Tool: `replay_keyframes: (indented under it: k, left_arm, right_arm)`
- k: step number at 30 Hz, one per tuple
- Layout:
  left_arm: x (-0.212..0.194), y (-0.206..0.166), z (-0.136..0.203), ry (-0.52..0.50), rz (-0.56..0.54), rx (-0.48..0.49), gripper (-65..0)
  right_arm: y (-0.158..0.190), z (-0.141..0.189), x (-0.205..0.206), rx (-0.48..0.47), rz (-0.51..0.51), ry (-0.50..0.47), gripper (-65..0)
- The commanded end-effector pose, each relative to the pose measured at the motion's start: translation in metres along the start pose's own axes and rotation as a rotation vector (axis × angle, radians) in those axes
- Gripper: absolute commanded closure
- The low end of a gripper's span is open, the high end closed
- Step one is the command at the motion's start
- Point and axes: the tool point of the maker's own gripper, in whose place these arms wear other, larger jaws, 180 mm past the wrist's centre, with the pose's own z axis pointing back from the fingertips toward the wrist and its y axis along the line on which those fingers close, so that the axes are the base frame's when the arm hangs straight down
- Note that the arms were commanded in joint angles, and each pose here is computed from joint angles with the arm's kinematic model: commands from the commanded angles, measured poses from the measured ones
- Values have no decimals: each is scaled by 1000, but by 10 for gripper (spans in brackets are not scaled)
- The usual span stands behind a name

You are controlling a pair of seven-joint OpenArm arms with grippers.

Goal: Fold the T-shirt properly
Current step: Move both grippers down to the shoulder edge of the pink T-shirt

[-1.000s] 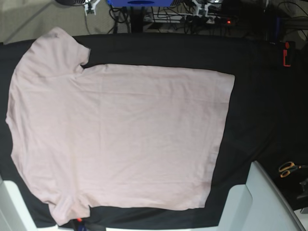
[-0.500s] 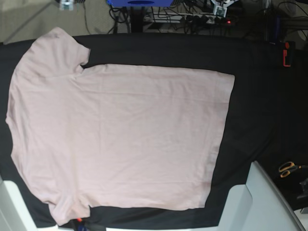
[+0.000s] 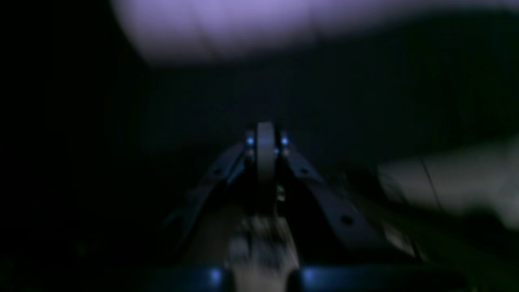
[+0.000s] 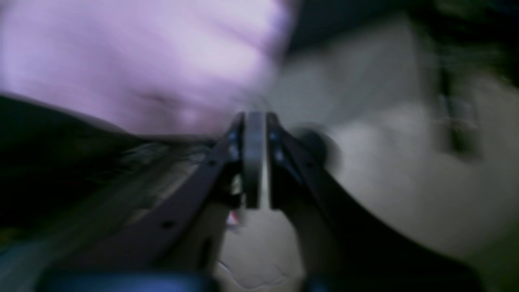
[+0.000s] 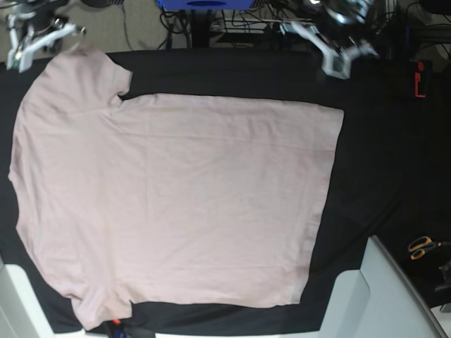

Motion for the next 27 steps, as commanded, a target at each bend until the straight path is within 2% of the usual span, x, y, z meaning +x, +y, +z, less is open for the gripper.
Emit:
replay_keyframes:
  k: [1, 3, 4, 5, 6, 7, 10, 14, 19, 27]
  left_arm:
    - [5, 12, 4, -3, 4, 38, 0]
    - [18, 37, 1, -5, 15, 106, -2]
    - [21, 46, -1, 3, 15, 129, -48]
    - [22, 53, -3, 14, 12, 136, -72]
    - [25, 55, -5, 20, 8, 121, -76]
    - [27, 54, -8, 22, 2, 95, -76]
    - [34, 61, -12, -1, 97, 17, -76]
    - [45, 101, -12, -56, 248, 45, -76]
    - [43, 124, -18, -56, 249, 80, -76]
    - [42, 124, -21, -53, 255, 78, -67]
  right_arm:
    - [-11, 4, 22, 13, 23, -42, -150]
    - [-7, 1, 36, 99, 72, -23, -273]
    - [-6, -2, 37, 134, 97, 2, -330]
    - [-11, -4, 38, 146, 109, 22, -381]
    - [-22, -8, 42, 121, 79, 33, -417]
    - [-30, -12, 45, 103, 43, 40, -432]
    - [-52, -21, 47, 66, -85, 52, -432]
    - [-62, -31, 46, 64, -181, 53, -432]
    - [-58, -43, 50, 94, -212, 56, -435]
    - [-43, -66, 29, 182, -321, 110, -434]
